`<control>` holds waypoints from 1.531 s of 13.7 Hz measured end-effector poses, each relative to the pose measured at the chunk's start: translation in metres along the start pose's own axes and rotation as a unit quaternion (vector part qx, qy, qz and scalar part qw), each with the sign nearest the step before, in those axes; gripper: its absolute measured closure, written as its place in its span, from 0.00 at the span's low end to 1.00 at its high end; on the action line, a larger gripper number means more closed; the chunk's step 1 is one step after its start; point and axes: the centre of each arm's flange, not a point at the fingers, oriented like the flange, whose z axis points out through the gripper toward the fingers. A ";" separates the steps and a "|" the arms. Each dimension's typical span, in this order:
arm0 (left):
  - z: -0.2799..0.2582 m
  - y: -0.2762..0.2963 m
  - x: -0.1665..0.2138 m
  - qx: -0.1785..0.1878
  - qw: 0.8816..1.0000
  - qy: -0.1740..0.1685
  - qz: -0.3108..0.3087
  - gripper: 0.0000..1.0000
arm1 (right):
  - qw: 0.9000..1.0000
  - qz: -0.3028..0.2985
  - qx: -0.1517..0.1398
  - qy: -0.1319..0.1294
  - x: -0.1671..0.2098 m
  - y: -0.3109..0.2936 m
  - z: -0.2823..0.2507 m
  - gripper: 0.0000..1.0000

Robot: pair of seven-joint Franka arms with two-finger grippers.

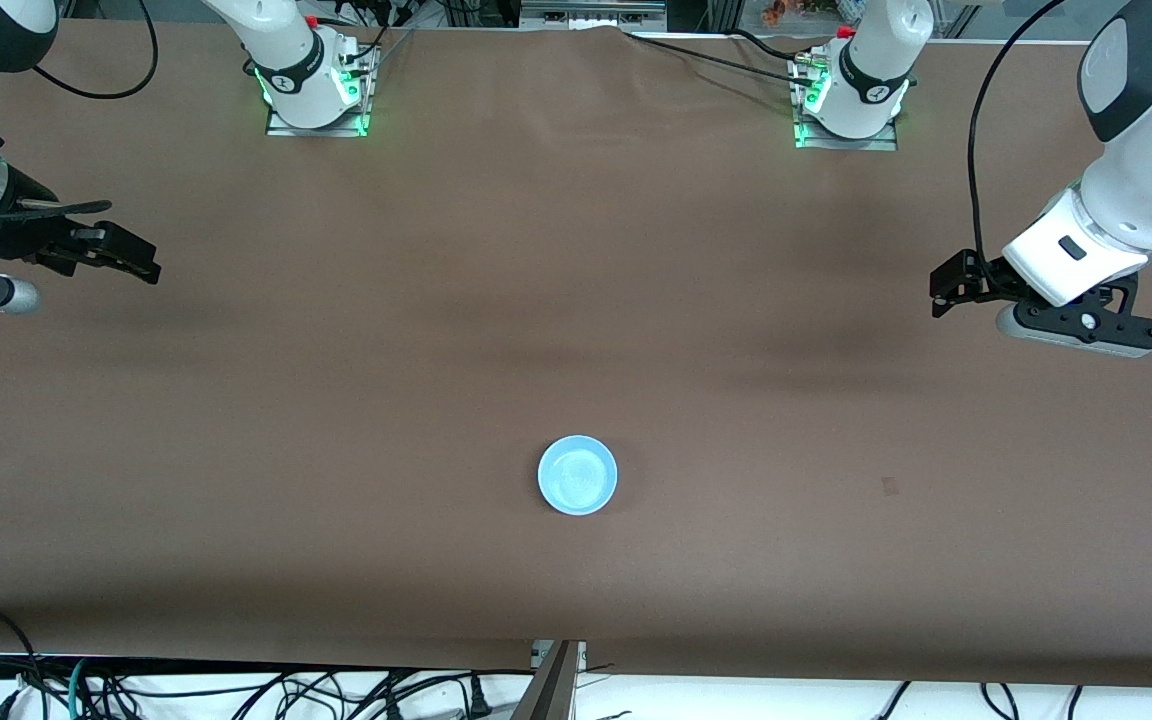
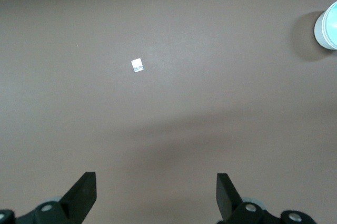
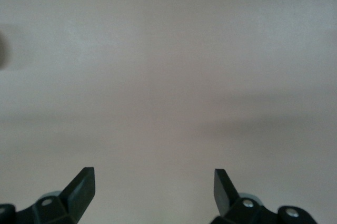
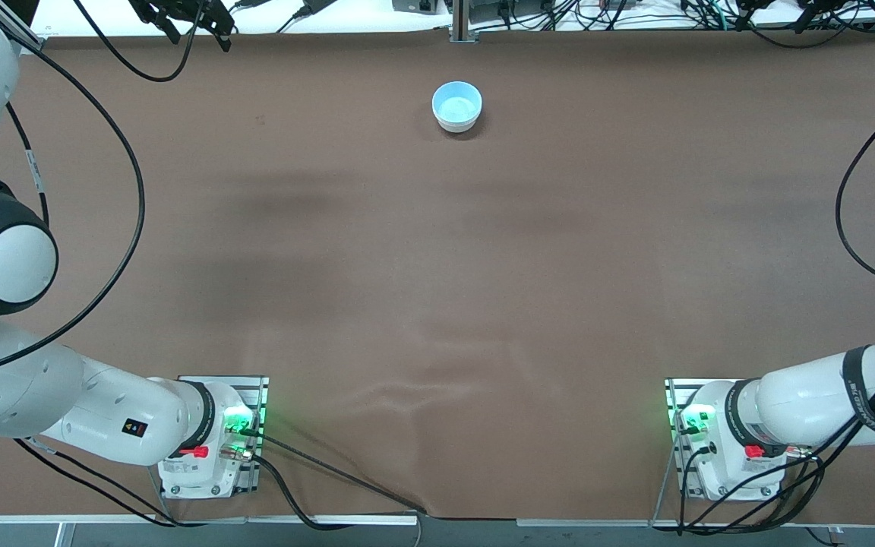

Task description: Stack pink and blue bowls on white bowl

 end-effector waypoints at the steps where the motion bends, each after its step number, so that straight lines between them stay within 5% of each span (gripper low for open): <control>1: 0.000 0.001 0.000 0.000 1.000 0.000 0.001 0.00 | 1.000 0.000 0.000 0.000 0.000 0.000 0.000 0.00; 21: 0.010 0.004 0.002 0.000 1.000 -0.008 0.003 0.00 | 1.000 0.002 0.000 -0.001 0.001 0.002 0.001 0.00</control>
